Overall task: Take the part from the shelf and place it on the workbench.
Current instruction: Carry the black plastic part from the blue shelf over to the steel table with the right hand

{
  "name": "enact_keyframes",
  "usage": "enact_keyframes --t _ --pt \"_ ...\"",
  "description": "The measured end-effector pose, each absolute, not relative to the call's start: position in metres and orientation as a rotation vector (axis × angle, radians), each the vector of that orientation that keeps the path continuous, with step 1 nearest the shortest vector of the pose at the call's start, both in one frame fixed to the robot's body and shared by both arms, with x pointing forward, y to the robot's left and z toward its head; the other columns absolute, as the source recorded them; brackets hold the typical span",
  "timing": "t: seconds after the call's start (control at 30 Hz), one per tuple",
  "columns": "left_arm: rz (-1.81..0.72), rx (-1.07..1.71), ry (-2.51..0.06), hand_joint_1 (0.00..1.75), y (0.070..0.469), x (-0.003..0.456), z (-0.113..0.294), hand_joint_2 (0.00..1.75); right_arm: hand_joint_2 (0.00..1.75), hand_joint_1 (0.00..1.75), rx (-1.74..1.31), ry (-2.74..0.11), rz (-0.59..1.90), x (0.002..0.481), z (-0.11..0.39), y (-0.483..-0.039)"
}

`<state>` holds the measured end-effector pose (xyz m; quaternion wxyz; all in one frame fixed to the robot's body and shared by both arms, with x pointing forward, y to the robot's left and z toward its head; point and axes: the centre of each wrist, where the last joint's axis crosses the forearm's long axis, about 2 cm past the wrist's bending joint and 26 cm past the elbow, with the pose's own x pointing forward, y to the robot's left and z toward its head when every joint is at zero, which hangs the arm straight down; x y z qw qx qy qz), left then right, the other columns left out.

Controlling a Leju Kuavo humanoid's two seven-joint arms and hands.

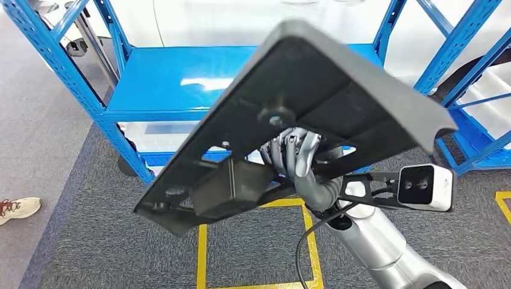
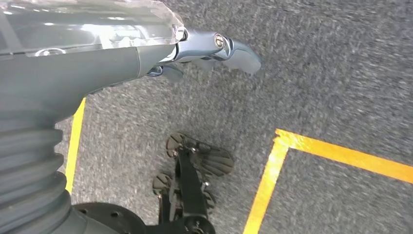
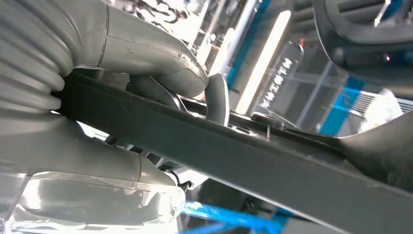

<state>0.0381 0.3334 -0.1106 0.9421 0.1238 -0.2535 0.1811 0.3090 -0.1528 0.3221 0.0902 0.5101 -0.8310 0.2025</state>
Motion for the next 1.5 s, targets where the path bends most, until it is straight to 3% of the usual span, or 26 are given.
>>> enact_keyframes --t 1.5 --pt "0.335 0.272 -0.5 0.0 0.348 0.039 -0.109 1.75 1.75 1.75 1.462 -2.54 0.533 0.292 0.315 -0.168"
